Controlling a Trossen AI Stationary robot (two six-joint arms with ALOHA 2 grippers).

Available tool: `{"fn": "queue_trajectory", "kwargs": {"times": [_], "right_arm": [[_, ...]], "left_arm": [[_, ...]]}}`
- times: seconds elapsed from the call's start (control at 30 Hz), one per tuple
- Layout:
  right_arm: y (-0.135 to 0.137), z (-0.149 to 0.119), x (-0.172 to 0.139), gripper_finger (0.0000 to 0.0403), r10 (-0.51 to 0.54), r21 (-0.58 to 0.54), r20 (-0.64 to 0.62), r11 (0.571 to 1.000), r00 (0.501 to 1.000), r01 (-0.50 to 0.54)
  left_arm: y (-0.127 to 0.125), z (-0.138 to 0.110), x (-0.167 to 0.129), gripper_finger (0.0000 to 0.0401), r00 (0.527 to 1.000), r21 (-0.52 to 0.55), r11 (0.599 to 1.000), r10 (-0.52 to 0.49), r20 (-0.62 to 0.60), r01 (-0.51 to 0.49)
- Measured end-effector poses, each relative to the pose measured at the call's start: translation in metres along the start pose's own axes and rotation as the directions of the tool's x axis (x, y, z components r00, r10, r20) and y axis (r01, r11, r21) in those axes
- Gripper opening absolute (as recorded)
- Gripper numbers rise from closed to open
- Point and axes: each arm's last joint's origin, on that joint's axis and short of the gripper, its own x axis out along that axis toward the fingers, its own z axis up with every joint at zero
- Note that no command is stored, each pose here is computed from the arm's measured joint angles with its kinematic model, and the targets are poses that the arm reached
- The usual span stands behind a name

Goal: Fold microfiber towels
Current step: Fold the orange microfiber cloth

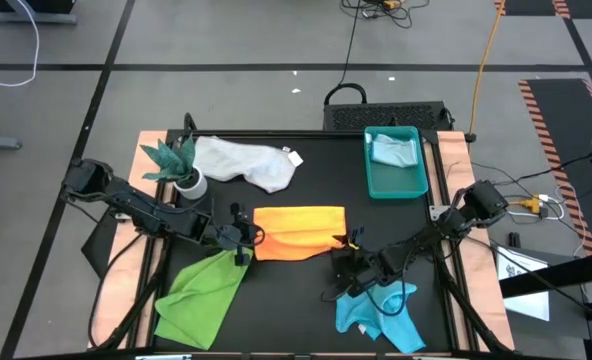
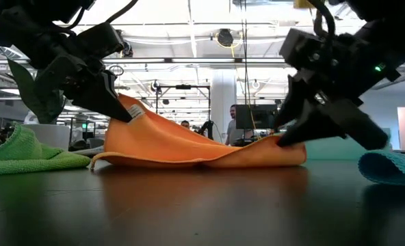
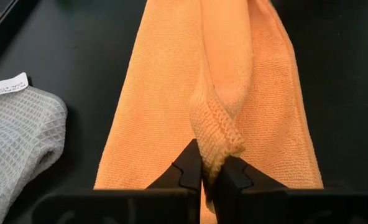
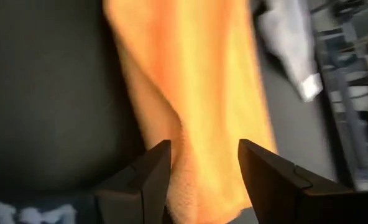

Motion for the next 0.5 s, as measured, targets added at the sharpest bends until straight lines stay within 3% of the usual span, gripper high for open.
{"fn": "queue_trajectory", "kwargs": {"times": [0.27, 0.5], "right_arm": [[-0.003, -0.002, 0.002, 0.0164, -0.038, 0.003, -0.018, 0.999, 0.999, 0.038], [-0.001, -0.009, 0.001, 0.0155, 0.058, 0.003, -0.088, 0.998, 0.994, -0.058]], "left_arm": [[0.000, 0.000, 0.000, 0.0026, 1.000, 0.000, 1.000, 0.000, -0.001, 0.000], [0.000, 0.000, 0.000, 0.0026, 1.000, 0.001, 1.000, 0.000, -0.003, 0.000]]}}
